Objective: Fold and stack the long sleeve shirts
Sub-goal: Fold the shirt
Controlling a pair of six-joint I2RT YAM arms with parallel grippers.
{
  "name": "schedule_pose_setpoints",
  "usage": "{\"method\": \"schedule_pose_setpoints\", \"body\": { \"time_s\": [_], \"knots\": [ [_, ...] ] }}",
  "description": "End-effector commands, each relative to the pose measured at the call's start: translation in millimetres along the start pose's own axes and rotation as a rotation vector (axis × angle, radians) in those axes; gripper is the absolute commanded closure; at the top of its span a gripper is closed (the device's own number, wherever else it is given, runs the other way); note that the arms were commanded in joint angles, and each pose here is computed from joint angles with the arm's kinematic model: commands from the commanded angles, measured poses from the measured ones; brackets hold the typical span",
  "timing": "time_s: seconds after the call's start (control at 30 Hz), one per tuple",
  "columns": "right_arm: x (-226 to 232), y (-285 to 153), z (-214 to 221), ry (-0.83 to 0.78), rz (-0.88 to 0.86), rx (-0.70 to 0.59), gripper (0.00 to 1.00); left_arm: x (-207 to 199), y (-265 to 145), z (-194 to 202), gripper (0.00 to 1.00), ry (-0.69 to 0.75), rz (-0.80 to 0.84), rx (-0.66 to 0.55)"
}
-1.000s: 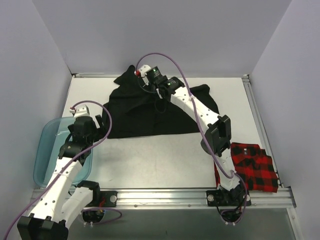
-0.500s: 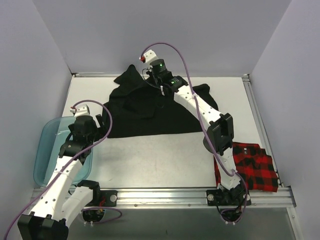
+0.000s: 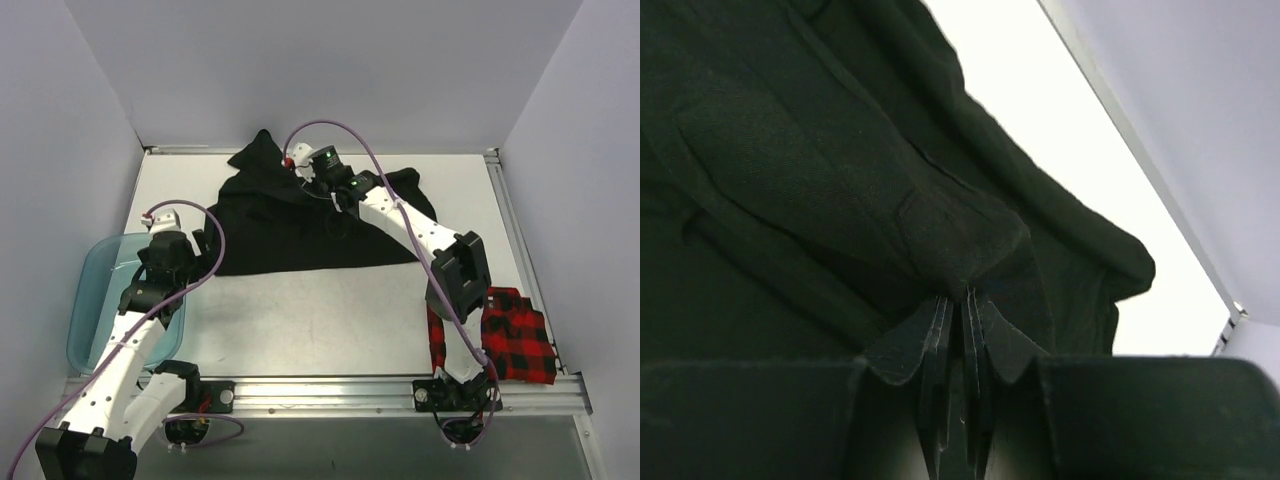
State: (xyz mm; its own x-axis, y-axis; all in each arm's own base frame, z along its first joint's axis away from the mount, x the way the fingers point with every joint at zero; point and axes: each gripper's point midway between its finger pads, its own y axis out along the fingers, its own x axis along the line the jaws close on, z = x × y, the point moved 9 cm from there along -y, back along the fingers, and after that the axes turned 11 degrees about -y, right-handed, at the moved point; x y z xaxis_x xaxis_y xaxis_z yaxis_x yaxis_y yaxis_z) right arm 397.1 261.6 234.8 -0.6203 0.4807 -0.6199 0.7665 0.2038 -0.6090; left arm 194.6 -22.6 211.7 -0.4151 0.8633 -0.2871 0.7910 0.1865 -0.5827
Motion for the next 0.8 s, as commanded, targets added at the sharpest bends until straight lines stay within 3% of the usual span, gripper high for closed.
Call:
{"method": "schedule_pose_setpoints", "body": {
  "time_s": [0.0, 0.2, 0.47, 0.5, 0.53, 0.63, 0.77],
  "knots": [
    [-18.4, -41.8, -3.9, -0.07, 0.0, -0.03, 0.95, -4.8, 1.2, -5.3, 0.03, -0.021, 0.03, -0.024],
    [-9.9, -57.6, 12.0, -0.199, -0.073, 0.046, 0.92, -4.8, 1.6, -4.2, 0.03, -0.018, 0.03, -0.02],
    [10.4, -45.8, 47.2, -0.279, -0.11, 0.251, 0.88, -5.1, 2.0, -3.5, 0.03, -0.018, 0.034, -0.015],
    [12.2, -43.8, 51.9, -0.282, -0.097, 0.286, 0.84, -5.4, 1.8, -4.0, 0.03, -0.018, 0.035, -0.016],
    [14.4, -41.8, 54.1, -0.28, -0.098, 0.298, 0.69, -5.2, 2.0, -3.4, 0.03, -0.018, 0.035, -0.014],
    [15.1, -38.4, 58.4, -0.216, -0.083, 0.32, 0.44, -5.3, 1.7, -3.7, 0.03, -0.016, 0.035, -0.014],
    [0.9, -52.6, 56.6, 0.014, -0.039, 0.275, 0.38, -5.1, 1.2, -4.1, 0.03, -0.018, 0.037, -0.016]
  ]
}}
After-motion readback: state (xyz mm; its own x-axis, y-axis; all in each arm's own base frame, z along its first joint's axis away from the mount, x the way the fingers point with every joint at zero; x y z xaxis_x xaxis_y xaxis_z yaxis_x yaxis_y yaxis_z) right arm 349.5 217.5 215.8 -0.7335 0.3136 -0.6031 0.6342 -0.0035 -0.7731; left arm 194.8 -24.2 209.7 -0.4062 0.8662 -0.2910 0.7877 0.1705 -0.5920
